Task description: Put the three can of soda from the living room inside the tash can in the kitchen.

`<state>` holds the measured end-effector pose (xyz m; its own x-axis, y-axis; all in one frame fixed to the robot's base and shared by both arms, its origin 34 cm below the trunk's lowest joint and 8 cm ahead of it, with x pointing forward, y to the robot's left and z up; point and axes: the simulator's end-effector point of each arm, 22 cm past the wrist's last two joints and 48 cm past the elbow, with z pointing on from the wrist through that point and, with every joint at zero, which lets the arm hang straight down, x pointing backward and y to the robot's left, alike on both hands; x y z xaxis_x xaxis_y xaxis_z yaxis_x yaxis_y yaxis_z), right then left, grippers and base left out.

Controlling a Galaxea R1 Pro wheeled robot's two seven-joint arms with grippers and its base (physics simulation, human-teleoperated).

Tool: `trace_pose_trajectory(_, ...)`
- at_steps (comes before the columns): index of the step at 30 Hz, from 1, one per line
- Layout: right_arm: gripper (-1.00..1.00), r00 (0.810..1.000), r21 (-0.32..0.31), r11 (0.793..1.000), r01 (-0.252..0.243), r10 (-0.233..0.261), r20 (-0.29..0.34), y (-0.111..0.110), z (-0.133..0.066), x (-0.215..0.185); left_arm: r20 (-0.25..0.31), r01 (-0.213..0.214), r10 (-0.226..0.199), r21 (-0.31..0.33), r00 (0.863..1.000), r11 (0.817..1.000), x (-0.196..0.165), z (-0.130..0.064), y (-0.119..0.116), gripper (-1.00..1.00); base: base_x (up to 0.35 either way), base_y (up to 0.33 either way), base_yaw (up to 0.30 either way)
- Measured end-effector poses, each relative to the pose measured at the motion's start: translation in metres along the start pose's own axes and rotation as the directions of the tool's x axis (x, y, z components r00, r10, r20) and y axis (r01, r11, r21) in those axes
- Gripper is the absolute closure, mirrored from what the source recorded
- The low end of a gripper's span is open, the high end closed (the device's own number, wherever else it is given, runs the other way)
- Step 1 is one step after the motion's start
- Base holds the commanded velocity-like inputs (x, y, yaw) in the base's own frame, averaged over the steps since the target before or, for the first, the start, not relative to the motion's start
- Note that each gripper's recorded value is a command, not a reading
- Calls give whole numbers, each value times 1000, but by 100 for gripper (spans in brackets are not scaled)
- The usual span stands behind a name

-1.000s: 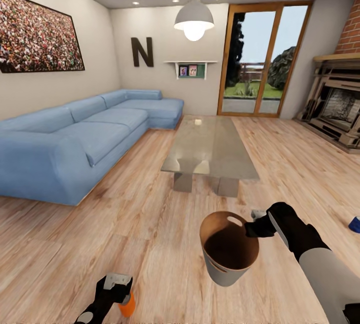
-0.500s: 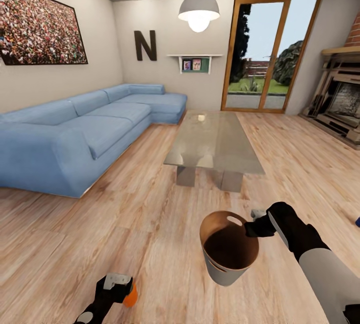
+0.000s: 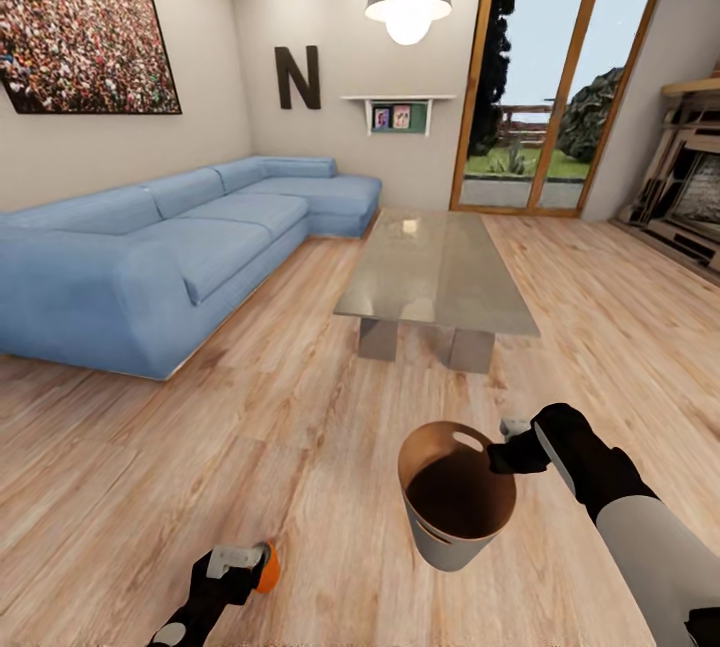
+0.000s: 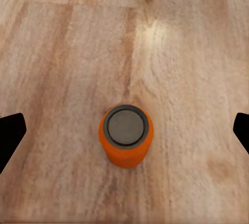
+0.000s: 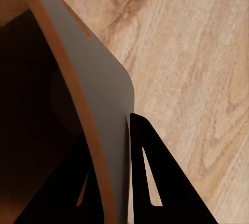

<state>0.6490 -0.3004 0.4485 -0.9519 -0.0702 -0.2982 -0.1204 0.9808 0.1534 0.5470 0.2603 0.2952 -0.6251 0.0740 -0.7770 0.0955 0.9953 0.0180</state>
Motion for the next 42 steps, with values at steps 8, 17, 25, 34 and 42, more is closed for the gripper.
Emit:
trace_pose_trajectory(8,100,1000,-2,1000,-3,3,-9,-1,5,3,-12,-2,2,4,1000,1000,6,0,-1,-100,19,-4,34)
trace_pose_trajectory(17,100,1000,-4,1000,-1,1,-10,1,6,3,-16,-5,5,7,1000,1000,8,0,-2,-100,129,-19,2)
trace_pose_trajectory(25,100,1000,-8,1000,-3,3,-10,2,12,6,-16,-8,8,10,1000,1000,16,3,-3,-100,8,-1,0)
trace_pose_trajectory(34,100,1000,-11,1000,-4,4,-15,0,32,19,-21,-9,9,11,1000,1000,37,12,-5,-100,0,0,0)
trace_pose_trajectory(42,100,1000,-13,1000,-6,6,-26,0,38,22,-32,-8,8,12,999,1000,43,12,-5,-100,45,0,0)
